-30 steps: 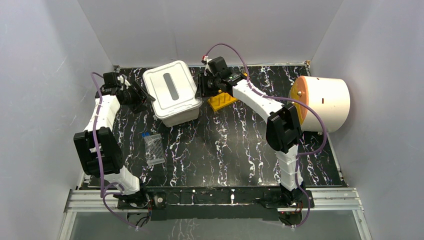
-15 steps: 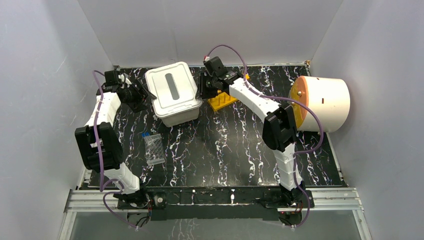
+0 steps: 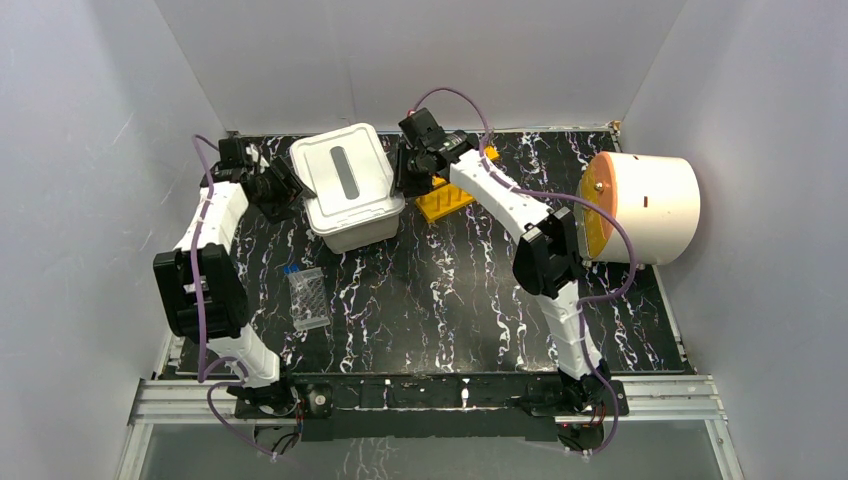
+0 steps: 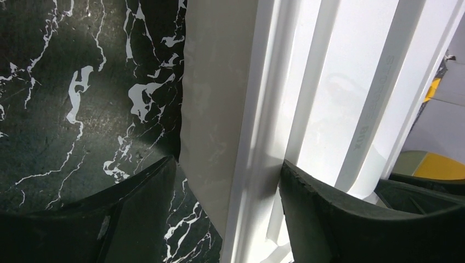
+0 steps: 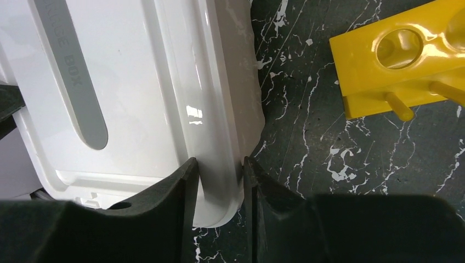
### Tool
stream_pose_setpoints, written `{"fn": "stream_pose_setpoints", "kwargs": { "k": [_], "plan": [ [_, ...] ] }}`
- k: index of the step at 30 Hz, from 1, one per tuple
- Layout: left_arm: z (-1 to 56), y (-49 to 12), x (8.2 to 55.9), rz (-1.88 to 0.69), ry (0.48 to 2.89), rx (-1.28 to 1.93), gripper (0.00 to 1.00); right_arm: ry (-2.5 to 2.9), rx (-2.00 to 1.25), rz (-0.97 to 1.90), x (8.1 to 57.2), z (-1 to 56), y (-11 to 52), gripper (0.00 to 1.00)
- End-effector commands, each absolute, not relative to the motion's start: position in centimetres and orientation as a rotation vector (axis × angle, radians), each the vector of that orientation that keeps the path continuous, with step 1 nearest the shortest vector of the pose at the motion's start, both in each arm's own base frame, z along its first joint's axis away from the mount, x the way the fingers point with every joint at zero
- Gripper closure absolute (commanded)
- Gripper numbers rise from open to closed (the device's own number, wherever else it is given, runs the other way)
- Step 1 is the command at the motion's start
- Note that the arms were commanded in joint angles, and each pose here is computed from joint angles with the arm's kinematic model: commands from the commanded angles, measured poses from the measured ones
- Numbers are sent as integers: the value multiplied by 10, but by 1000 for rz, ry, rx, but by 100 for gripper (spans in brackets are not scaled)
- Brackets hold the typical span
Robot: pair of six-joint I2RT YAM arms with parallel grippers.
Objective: Organize the chemistry lab equipment
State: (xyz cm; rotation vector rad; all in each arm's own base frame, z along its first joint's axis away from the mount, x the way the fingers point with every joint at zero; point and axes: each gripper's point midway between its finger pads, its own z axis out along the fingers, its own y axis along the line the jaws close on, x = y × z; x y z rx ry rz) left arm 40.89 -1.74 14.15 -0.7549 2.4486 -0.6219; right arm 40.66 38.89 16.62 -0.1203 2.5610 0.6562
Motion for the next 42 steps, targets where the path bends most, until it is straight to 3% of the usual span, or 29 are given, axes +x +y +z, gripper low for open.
{"fn": "stream_pose_setpoints", "kwargs": {
  "k": [1,8,13,18,25,30,36,42],
  "plan": [
    [103,9,394,-334,2584,-813,34,2617,-35,411,424,138,356,57],
    [181,14,423,-307,2399,-686,26,2345,-260,635,445,228,378,40],
    [222,3,420,-371,2309,-588,19,2219,-320,746,428,278,376,32],
    [275,-28,405,-498,2195,-433,2,2172,-309,786,397,304,357,29],
    [312,-101,357,-698,2119,-196,2,2178,-244,583,348,293,281,22],
    [313,-126,320,-774,2084,-142,2,2137,-179,430,311,293,220,4],
    [329,-115,274,-720,2016,-157,2,2040,-83,313,276,316,159,1],
    [347,-64,233,-432,2009,-260,2,1935,-9,296,248,350,122,1]
  ]
}}
